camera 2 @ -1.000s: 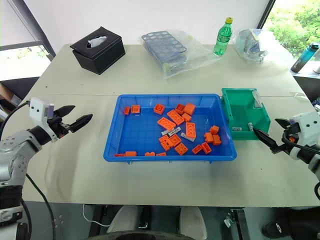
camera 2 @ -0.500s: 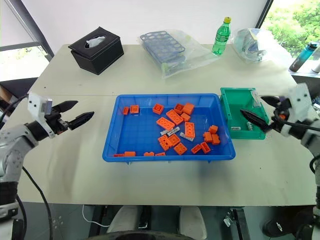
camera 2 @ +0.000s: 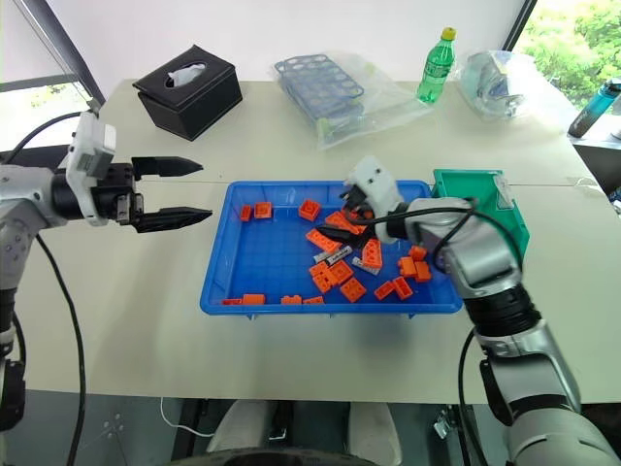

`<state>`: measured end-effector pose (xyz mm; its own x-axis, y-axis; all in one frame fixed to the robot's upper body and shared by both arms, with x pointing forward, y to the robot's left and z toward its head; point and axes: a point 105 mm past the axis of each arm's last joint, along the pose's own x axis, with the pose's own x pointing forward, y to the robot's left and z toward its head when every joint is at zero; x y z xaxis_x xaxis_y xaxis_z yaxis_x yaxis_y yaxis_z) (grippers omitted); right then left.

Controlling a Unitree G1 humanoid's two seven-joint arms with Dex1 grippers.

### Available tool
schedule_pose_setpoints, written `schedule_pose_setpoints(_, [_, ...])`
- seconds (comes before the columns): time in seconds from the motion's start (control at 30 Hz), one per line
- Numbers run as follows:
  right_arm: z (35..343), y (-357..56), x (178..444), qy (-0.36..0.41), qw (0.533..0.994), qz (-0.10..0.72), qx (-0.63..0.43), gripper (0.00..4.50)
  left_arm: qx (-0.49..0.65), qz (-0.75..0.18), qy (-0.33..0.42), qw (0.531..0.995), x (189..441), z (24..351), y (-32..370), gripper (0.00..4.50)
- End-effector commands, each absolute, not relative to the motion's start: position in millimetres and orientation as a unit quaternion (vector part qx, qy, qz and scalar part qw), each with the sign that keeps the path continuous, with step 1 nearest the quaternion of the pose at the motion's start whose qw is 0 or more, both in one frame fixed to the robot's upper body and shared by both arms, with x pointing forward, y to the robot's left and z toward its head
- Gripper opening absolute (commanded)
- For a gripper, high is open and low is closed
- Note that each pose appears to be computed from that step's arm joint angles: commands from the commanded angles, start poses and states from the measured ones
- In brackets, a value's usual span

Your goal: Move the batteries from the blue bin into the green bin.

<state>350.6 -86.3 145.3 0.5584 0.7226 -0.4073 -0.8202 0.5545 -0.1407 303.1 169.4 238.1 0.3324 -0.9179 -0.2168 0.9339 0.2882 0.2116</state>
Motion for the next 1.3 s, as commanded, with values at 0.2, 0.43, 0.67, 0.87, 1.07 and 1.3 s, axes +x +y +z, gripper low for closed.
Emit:
schedule_pose_setpoints(0.2, [126.6, -75.3, 354.2, 0.18, 0.865, 0.436, -0.173, 4.48, 0.144, -0.633, 0.028, 0.76, 292.1, 241.4, 148.2, 4.5])
schedule_pose_setpoints(0.43, [121.9, -70.3, 353.3, 0.178, 0.864, 0.439, -0.174, 4.48, 0.151, -0.636, 0.033, 0.756, 294.7, 236.0, 144.1, 4.5])
schedule_pose_setpoints(0.67, [115.2, -73.4, 353.9, 0.183, 0.861, 0.437, -0.187, 1.57, 0.156, -0.633, 0.028, 0.757, 298.3, 235.7, 141.0, 4.5])
schedule_pose_setpoints(0.87, [127.3, -68.0, 362.2, 0.16, 0.867, 0.432, -0.191, 1.25, 0.157, -0.633, 0.025, 0.757, 300.5, 236.5, 140.3, 4.5])
schedule_pose_setpoints(1.07, [143.6, -25.7, 370.4, 0.119, 0.857, 0.463, -0.19, 1.25, 0.161, -0.635, 0.024, 0.755, 300.0, 235.0, 138.7, 4.5])
schedule_pose_setpoints(1.3, [142.0, 0.7, 374.8, 0.11, 0.846, 0.48, -0.206, 3.58, 0.163, -0.635, 0.021, 0.755, 300.5, 235.4, 136.8, 4.5])
